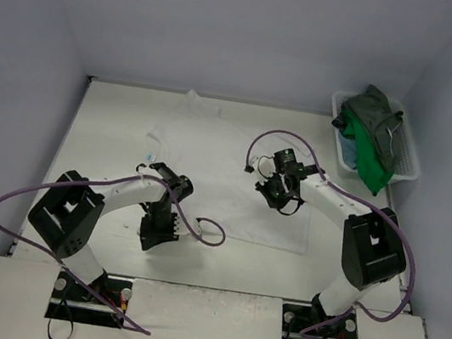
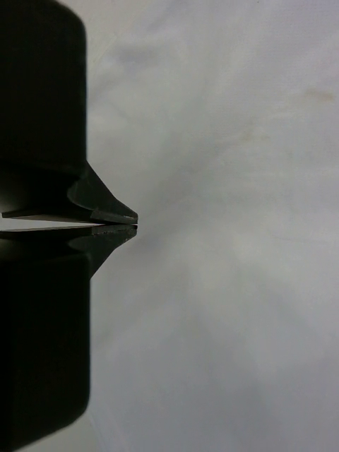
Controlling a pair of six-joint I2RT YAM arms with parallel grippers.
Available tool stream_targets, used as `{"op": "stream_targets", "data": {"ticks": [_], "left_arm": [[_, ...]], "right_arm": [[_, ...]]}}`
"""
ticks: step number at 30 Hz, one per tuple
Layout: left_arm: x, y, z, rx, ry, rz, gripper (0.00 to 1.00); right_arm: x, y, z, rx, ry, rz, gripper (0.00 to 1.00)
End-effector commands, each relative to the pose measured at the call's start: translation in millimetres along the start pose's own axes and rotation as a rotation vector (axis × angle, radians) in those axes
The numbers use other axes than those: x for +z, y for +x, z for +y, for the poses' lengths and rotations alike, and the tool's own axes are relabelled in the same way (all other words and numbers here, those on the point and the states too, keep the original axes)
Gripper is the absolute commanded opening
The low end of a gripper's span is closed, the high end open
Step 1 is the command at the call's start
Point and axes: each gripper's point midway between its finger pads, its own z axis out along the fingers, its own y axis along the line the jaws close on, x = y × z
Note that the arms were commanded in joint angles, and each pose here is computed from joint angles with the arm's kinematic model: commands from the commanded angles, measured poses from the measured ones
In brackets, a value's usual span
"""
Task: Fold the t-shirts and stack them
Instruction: Flatten the tshirt out
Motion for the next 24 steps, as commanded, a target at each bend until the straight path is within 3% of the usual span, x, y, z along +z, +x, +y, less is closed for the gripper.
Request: {"op": "stream_targets", "data": {"ticks": [1,9,17,24], "left_arm": [[-26,-15,-4,0.057,-0.040,-0.097,0.15],[-69,-27,0,0.072,-0.203,-0.217,0.25],[-135,-49,-10,0.050,-0.347,-0.475,0.39],[-129,-38,-12,-0.010,-0.315,-0.506,0.42]], "right_arm": [[-26,-20,-7,0.004,0.053,-0.058,0.00],[-59,-45,-17,0.039,0.116,-0.141,0.02],[-102,-57,-21,0.086,0.198,-0.250,0.28],[-90,-38,-13,0.104,0.189,-0.220,0.31]]}}
